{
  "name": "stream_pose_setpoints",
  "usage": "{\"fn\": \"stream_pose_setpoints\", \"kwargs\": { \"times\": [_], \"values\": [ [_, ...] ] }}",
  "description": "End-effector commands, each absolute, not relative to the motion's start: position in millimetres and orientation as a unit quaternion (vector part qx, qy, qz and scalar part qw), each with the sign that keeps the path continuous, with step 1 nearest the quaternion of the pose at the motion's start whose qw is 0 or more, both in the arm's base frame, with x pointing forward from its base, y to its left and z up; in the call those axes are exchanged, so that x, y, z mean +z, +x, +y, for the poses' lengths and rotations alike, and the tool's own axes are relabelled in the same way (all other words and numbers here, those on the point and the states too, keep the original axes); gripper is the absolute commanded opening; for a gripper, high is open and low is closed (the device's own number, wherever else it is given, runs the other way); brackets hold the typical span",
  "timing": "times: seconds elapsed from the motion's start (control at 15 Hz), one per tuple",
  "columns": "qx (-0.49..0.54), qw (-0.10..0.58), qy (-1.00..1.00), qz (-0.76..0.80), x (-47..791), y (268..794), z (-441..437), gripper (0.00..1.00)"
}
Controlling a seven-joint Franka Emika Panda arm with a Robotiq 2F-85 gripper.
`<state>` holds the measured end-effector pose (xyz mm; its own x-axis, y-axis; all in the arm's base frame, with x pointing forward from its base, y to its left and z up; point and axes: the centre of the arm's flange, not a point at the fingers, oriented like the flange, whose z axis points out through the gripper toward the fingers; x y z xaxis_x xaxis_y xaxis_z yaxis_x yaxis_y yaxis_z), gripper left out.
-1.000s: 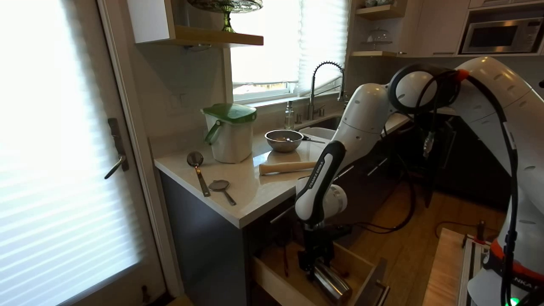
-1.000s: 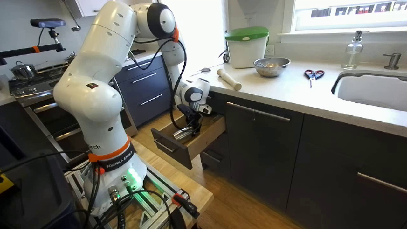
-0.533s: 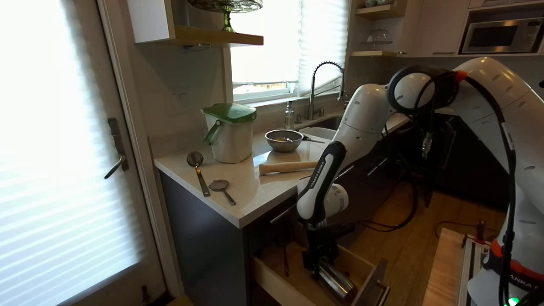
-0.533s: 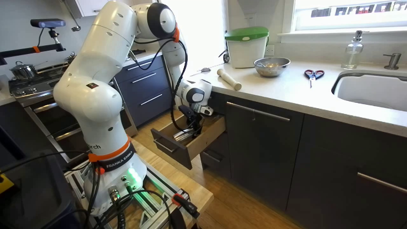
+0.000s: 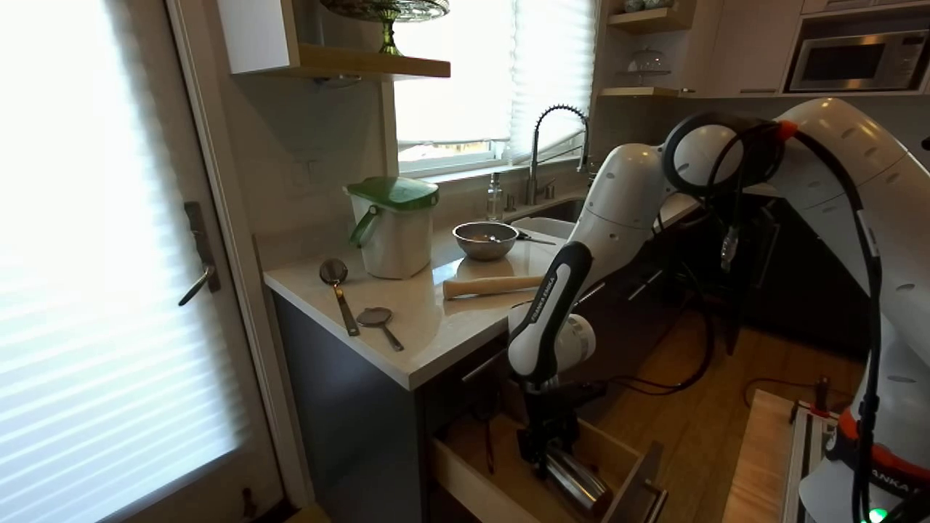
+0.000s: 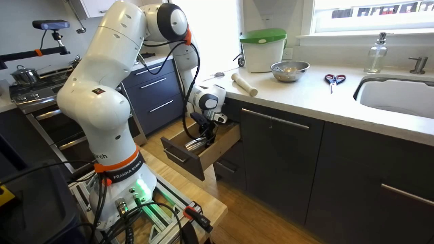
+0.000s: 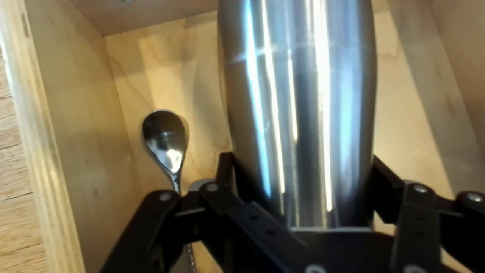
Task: Transfer the silver cup to the open drawer
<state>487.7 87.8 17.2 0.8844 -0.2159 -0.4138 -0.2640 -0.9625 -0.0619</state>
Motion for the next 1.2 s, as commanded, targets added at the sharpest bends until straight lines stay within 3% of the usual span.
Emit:
{"fn": "stream_pose_setpoints", "kwargs": {
  "times": [0.0, 0.13, 0.47, 1.13],
  "values": [
    [0.219, 0.051, -0.967, 0.124, 14, 491, 89, 0.61],
    [0.22, 0.052, -0.966, 0.123, 15, 490, 89, 0.67],
    [0.217, 0.055, -0.967, 0.122, 20, 491, 92, 1.0],
    [0.199, 0.051, -0.97, 0.127, 43, 494, 93, 1.0]
  ]
}}
